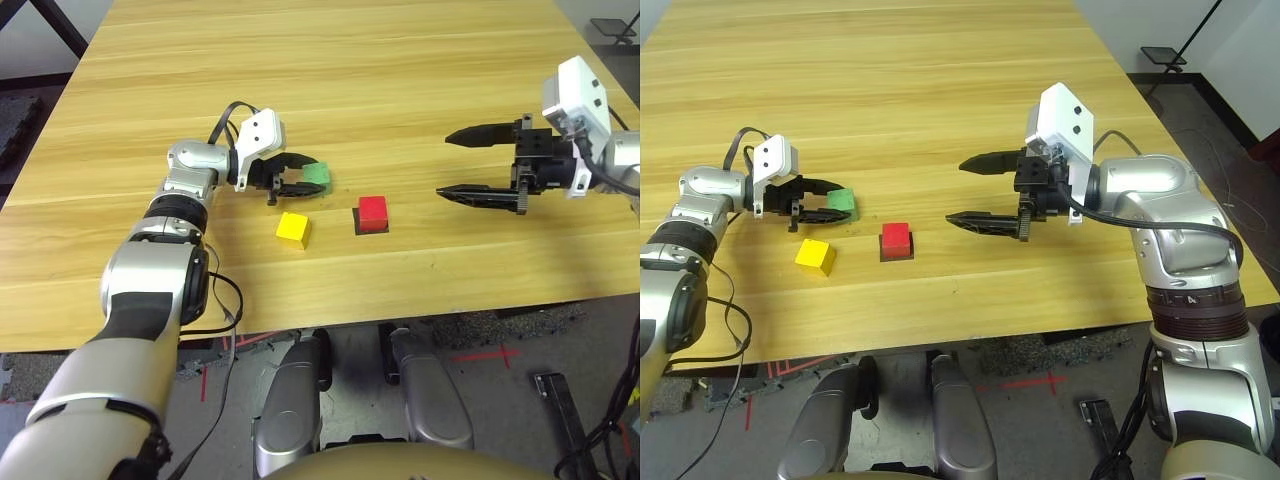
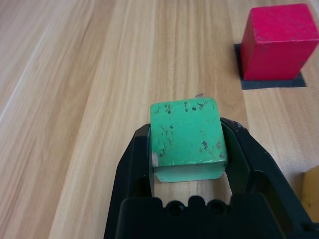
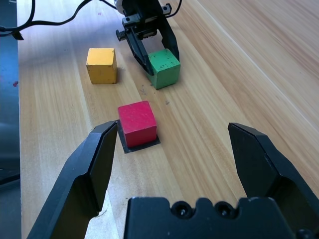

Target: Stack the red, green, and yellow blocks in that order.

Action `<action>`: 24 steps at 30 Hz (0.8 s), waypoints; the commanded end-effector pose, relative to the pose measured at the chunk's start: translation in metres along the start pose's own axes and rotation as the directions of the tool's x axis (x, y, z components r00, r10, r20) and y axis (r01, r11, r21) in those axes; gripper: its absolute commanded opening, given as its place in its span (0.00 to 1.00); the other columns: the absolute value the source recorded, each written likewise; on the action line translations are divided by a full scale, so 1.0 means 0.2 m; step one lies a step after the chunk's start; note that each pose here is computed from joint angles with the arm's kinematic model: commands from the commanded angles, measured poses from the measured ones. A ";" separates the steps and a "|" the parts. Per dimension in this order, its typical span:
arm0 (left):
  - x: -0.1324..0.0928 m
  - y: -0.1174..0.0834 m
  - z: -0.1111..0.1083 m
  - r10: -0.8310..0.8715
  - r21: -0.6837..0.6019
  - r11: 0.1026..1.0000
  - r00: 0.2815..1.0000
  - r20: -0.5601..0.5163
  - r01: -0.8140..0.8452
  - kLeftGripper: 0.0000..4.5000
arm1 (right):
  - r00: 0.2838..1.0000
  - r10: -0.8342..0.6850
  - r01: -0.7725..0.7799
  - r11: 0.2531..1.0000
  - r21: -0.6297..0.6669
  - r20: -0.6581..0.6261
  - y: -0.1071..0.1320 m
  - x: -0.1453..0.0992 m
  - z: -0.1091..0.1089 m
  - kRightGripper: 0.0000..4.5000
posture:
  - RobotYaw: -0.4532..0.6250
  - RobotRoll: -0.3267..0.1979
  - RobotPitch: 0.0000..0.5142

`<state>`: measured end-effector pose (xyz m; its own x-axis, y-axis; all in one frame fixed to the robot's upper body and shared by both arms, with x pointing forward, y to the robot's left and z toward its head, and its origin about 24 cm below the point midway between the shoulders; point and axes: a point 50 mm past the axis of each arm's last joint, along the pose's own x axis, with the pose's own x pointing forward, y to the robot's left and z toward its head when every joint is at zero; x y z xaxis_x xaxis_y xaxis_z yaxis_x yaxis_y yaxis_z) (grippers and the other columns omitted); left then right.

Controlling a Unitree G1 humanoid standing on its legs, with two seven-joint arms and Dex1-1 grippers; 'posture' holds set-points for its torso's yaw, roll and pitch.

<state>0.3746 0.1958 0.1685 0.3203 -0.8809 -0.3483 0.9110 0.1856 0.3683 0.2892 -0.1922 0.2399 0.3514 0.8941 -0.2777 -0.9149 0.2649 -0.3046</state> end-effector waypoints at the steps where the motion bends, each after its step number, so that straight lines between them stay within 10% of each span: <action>1: -0.04 0.06 0.12 -0.006 0.031 1.000 0.996 0.094 0.003 0.46 | 1.000 0.011 -0.011 1.000 -0.010 -0.001 0.01 0.01 -0.01 1.00 | 0.54 0.57 0.48; 8: -0.04 0.06 0.30 -0.120 0.069 0.992 0.961 0.248 0.106 0.46 | 1.000 0.009 -0.009 1.000 -0.007 0.003 0.03 0.01 -0.03 1.00 | 0.55 0.61 0.48; 24: 0.11 -0.30 0.46 -0.212 0.103 0.976 0.942 0.261 0.191 0.46 | 0.999 0.026 -0.026 1.000 -0.003 0.017 0.10 0.01 -0.01 1.00 | 0.55 0.66 0.46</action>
<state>0.3047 0.1291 0.2196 0.0288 -0.9855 -0.1672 0.9261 -0.0366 0.3756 0.2767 -0.1857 0.2303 0.3292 0.9042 -0.2722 -0.9217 0.2449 -0.3009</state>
